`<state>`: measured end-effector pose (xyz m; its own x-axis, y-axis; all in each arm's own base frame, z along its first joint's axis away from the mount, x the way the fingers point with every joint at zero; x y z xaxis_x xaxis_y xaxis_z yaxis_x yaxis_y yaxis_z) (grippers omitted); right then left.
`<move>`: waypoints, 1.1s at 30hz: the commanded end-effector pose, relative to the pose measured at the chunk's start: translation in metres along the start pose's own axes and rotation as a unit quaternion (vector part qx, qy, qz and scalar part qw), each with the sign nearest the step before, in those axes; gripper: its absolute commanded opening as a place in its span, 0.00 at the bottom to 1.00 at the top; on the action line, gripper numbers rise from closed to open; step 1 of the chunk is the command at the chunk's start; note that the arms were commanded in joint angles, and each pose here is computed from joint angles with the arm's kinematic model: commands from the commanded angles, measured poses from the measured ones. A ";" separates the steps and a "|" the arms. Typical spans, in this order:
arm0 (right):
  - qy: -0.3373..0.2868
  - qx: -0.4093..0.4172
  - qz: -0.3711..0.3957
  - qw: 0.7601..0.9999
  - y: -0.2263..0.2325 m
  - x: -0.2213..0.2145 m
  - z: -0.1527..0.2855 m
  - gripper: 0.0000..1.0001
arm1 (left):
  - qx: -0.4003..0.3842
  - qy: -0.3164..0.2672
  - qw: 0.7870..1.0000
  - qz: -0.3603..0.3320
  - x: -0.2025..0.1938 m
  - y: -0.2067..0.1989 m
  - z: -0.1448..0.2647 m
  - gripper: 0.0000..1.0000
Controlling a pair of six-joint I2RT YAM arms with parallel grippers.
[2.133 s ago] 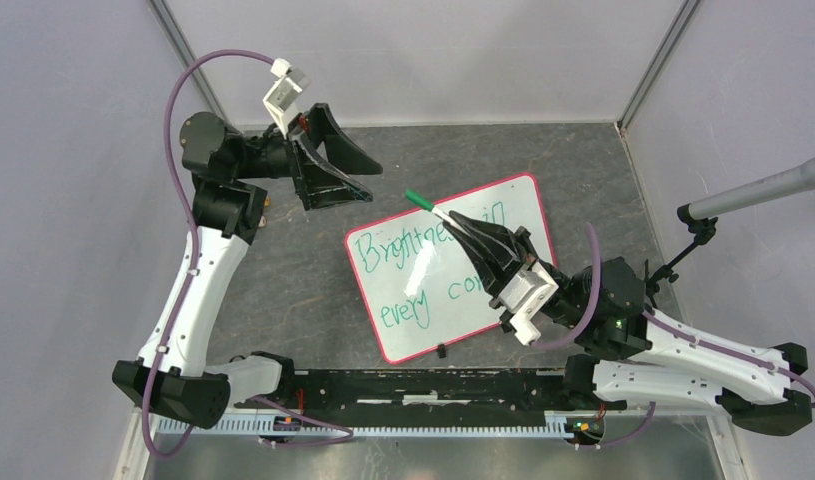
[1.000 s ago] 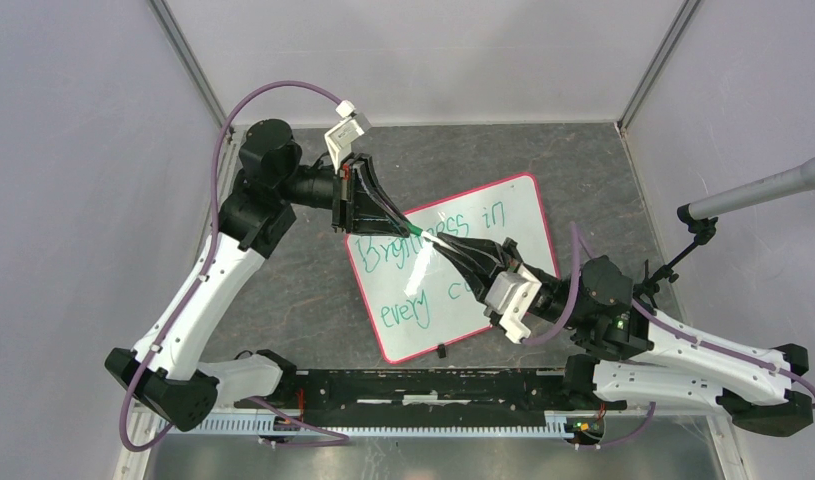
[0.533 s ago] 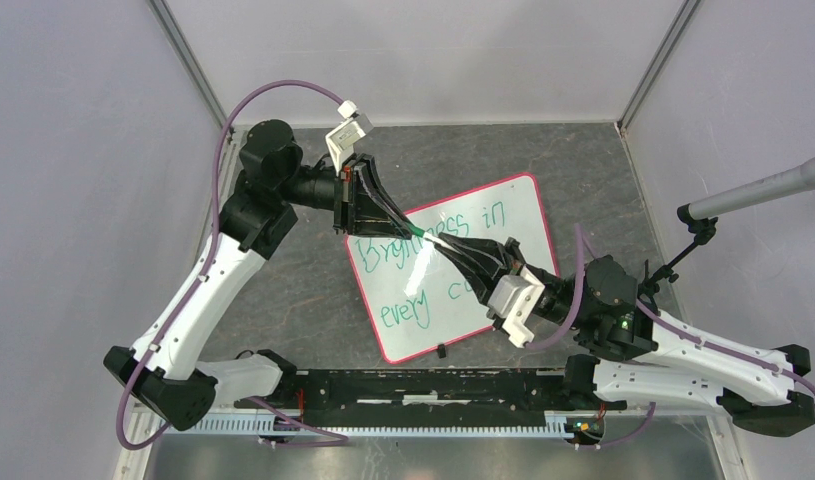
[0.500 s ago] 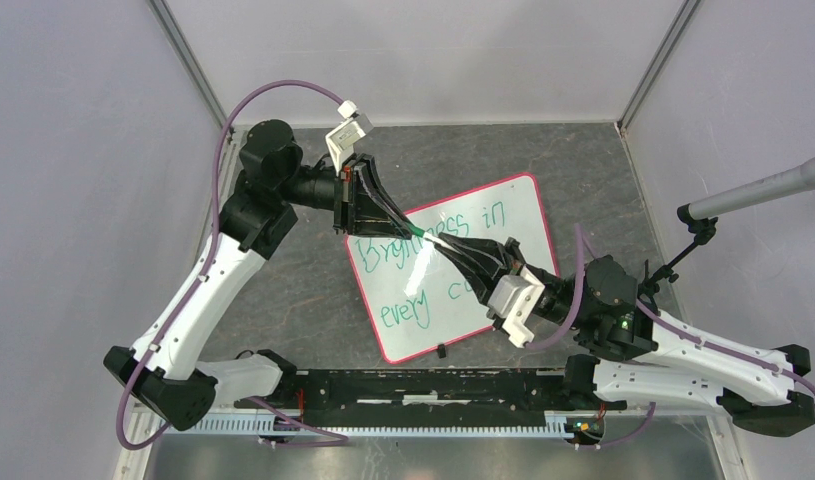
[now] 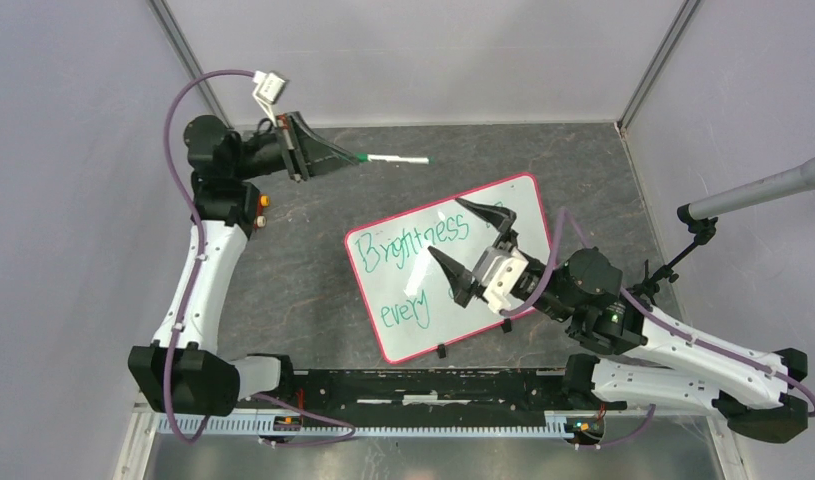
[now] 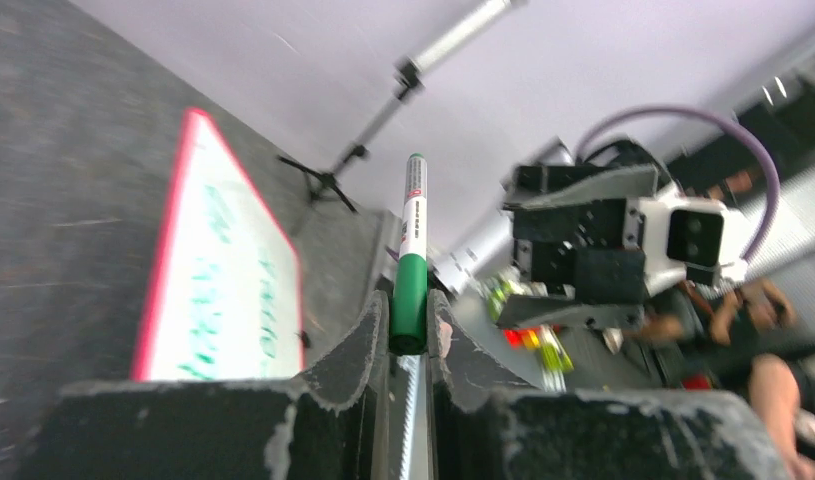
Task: Write a sentence on the whiteboard
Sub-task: Place the whiteboard marker at the center of the board.
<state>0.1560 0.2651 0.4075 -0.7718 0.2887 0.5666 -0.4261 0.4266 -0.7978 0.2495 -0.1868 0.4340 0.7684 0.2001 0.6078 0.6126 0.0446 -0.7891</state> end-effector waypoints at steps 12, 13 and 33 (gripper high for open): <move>0.243 -0.002 -0.135 0.961 -0.018 -0.088 0.015 0.98 | 0.386 -0.223 0.884 0.142 0.018 0.204 0.180 0.02; 0.253 0.007 -0.136 0.958 -0.017 -0.092 0.014 0.98 | 0.405 -0.219 0.874 0.154 0.007 0.214 0.185 0.02; 0.263 0.096 -0.147 0.949 -0.024 -0.105 0.007 0.98 | 0.502 -0.019 0.778 0.377 -0.173 0.318 0.214 0.10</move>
<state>0.2535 0.2195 0.3566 -0.2516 0.6215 0.7419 -0.6902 0.4222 -0.5877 0.2908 -0.0068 0.0883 0.7738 0.6312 -0.0537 -0.4804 0.5294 -0.6992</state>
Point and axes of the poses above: each gripper's point midway between its finger pads, its own z axis back along the fingers, its own y axis along the line the jaws close on, x = y × z, the point moved 2 cm from there along z, back along the fingers, and after that the axes turned 14 degrees about z, right-handed, at the moved point
